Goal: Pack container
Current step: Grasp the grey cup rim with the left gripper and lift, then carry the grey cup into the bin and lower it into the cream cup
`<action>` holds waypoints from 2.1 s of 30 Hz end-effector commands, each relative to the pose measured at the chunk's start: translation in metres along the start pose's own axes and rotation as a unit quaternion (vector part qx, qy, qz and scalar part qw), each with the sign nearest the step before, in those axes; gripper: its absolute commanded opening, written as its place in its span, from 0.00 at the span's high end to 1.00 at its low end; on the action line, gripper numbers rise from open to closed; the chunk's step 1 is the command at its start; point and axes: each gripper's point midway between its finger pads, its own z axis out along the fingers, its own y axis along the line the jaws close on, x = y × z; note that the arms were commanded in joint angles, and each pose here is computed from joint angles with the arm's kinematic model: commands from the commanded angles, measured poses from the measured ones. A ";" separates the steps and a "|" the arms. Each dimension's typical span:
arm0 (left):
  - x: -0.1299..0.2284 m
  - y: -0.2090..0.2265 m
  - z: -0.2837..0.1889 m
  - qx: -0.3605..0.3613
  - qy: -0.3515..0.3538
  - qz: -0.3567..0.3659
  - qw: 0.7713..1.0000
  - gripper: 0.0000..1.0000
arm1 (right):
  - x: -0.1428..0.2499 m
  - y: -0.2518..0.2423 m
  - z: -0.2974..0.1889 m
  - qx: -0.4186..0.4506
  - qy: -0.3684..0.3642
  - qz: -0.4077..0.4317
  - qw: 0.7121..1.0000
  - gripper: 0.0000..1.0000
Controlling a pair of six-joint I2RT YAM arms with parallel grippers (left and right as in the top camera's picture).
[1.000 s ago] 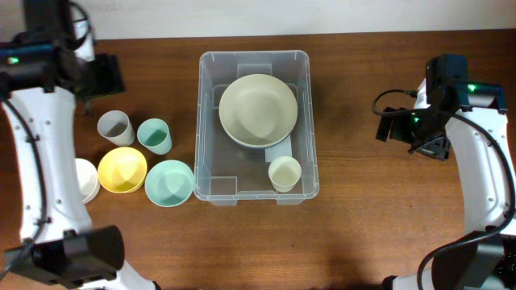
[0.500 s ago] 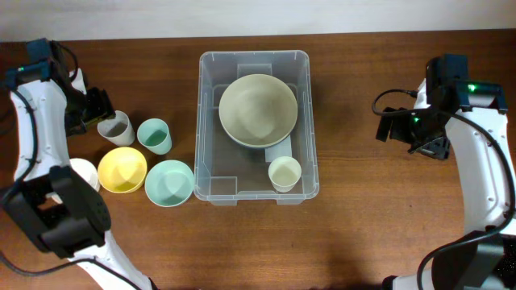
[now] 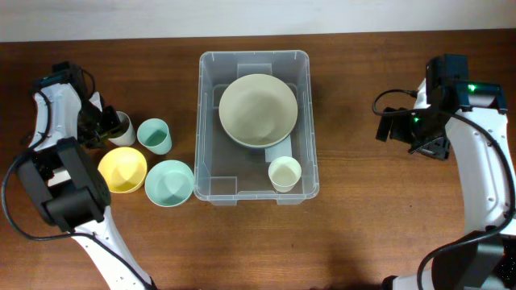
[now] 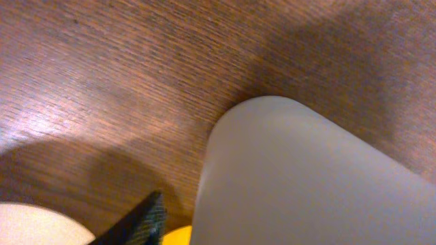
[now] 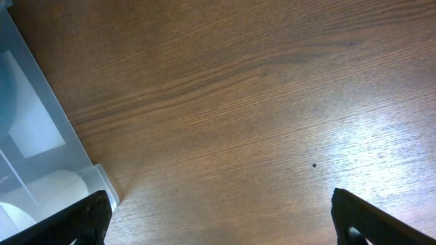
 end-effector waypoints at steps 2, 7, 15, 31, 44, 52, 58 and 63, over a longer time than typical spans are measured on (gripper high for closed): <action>-0.002 0.002 0.001 0.005 -0.002 0.000 1.000 0.64 | 0.000 -0.003 0.000 0.008 0.000 -0.005 1.000 0.01; -0.007 0.001 -0.003 0.006 -0.012 0.001 1.000 0.85 | 0.000 -0.003 0.000 0.008 0.000 -0.005 1.000 0.01; -0.019 -0.002 -0.039 0.009 -0.044 0.003 0.999 0.99 | 0.000 -0.003 0.000 0.008 -0.001 -0.005 1.000 0.01; 0.067 -0.142 -0.243 0.082 -0.207 0.177 0.959 0.99 | 0.000 -0.003 0.000 0.008 -0.001 -0.006 1.000 0.01; 0.233 -0.333 -0.205 0.126 -0.130 0.456 0.871 0.99 | 0.000 -0.003 0.000 0.008 -0.001 -0.005 1.000 0.01; 0.283 -0.354 -0.140 0.078 -0.034 0.512 0.855 0.99 | 0.000 -0.003 0.000 0.008 0.000 -0.005 1.000 0.01; 0.289 -0.350 -0.126 0.057 -0.008 0.516 0.855 0.99 | 0.000 -0.003 0.000 0.008 0.000 -0.005 1.000 0.01; 0.279 -0.340 -0.125 0.021 -0.022 0.514 0.857 0.99 | 0.000 -0.003 0.000 0.008 0.000 -0.005 1.000 0.01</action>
